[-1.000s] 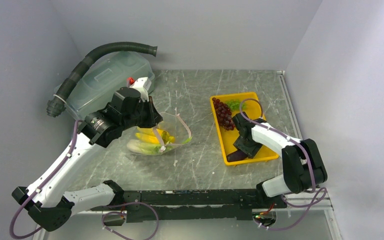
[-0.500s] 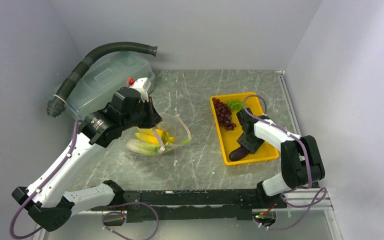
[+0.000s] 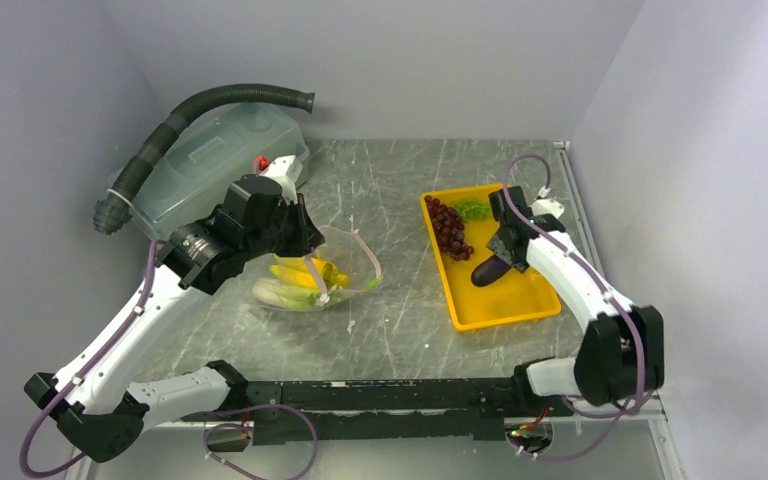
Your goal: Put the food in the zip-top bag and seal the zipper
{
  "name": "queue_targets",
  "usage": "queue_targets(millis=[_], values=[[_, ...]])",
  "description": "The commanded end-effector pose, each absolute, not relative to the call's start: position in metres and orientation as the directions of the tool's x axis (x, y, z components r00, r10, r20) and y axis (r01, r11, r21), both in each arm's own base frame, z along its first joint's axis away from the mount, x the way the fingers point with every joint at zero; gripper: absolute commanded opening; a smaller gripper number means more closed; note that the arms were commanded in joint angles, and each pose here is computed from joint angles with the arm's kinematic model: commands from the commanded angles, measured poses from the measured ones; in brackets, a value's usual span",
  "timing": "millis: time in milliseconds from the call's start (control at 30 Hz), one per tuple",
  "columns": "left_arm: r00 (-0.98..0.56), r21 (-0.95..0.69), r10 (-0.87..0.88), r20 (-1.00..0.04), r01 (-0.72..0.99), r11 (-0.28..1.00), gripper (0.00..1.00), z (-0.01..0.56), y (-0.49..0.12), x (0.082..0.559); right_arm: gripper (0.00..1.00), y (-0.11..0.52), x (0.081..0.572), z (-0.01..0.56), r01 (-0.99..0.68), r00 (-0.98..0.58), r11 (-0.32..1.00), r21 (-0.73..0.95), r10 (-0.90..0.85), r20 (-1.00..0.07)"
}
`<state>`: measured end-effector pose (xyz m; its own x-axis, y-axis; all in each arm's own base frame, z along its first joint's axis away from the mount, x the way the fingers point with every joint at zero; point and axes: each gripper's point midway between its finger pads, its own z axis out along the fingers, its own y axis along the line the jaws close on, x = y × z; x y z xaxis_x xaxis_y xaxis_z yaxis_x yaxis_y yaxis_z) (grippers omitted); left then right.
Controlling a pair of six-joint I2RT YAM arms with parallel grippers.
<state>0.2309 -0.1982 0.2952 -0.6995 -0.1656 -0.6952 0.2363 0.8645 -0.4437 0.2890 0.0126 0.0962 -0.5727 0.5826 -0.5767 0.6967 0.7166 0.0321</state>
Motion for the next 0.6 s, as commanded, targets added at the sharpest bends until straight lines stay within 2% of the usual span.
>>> queue_targets(millis=[0, 167, 300, 433, 567], values=[[-0.662, -0.455, -0.202, -0.721, 0.235, 0.859, 0.0, 0.314, -0.196, 0.237, 0.0, 0.01, 0.31, 0.162, 0.613, -0.481, 0.775, 0.153, 0.52, -0.706], [-0.669, -0.462, -0.199, -0.716, 0.241, 0.854, 0.0, 0.314, -0.199, 0.237, 0.0, 0.042, 0.32, 0.233, 0.368, -0.367, 0.838, 0.403, 0.529, -0.765], [-0.673, -0.468, -0.198, -0.713, 0.246, 0.849, 0.0, 0.314, -0.201, 0.237, 0.0, 0.074, 0.319, 0.285, 0.146, -0.314, 0.844, 0.516, 0.534, -0.785], [-0.673, -0.472, -0.199, -0.712, 0.249, 0.846, 0.0, 0.315, -0.202, 0.237, 0.0, 0.109, 0.312, 0.328, -0.081, -0.282, 0.811, 0.579, 0.539, -0.794], [-0.672, -0.476, -0.202, -0.713, 0.253, 0.842, 0.0, 0.318, -0.203, 0.237, 0.0, 0.135, 0.3, 0.36, -0.238, -0.22, 0.786, 0.571, 0.529, -0.82]])
